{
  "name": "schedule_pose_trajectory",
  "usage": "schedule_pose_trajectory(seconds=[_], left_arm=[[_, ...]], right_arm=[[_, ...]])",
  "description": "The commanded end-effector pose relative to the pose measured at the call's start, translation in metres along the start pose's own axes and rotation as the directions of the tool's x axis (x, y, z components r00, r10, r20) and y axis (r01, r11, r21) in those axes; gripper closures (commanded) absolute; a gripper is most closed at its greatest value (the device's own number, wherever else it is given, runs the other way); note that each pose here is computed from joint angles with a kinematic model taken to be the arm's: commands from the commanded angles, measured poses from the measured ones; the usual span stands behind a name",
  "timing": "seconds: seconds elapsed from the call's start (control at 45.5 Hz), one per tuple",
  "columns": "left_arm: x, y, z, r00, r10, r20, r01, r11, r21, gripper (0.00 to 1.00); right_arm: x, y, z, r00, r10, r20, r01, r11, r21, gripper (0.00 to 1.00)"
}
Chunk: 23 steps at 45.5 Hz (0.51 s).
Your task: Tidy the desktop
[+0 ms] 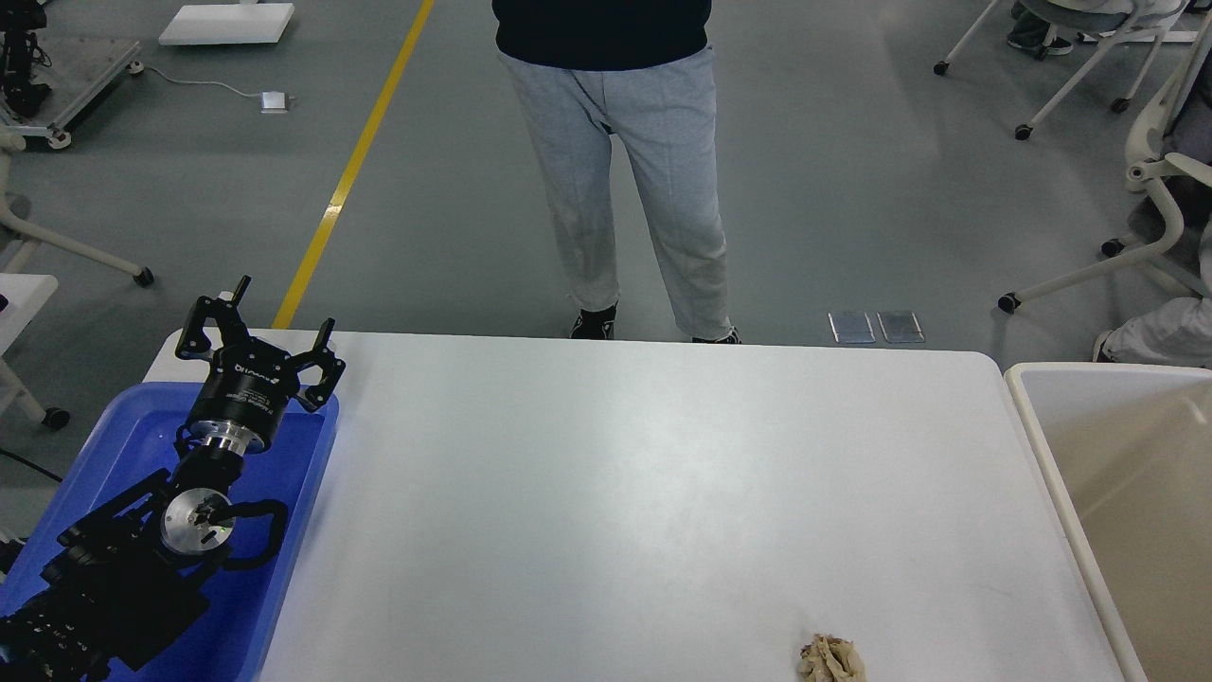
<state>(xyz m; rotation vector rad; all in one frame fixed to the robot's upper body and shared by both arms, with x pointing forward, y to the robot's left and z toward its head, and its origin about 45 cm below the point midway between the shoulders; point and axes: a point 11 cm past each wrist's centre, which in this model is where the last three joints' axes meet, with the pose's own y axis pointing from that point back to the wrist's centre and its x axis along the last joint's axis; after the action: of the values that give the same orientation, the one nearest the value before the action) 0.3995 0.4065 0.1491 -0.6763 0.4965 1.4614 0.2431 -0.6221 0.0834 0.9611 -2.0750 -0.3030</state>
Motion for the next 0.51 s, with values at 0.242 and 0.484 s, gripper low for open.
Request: schedule_pose_trajectory(seconds=[0.242, 0.484], left_arm=[[0.0, 0.0, 0.0, 1.0, 0.001, 0.0, -0.001, 1.0, 0.0, 0.0], [0.0, 0.0, 0.0, 1.0, 0.001, 0.0, -0.001, 1.0, 0.0, 0.0]], right_arm=[[-0.005, -0.003, -0.046, 0.949, -0.08, 0.304, 0.055, 0.995, 0.089, 0.02], [-0.009, 0.017, -0.112, 0.877, -0.288, 0.384, 0.167, 0.933, 0.319, 0.01]])
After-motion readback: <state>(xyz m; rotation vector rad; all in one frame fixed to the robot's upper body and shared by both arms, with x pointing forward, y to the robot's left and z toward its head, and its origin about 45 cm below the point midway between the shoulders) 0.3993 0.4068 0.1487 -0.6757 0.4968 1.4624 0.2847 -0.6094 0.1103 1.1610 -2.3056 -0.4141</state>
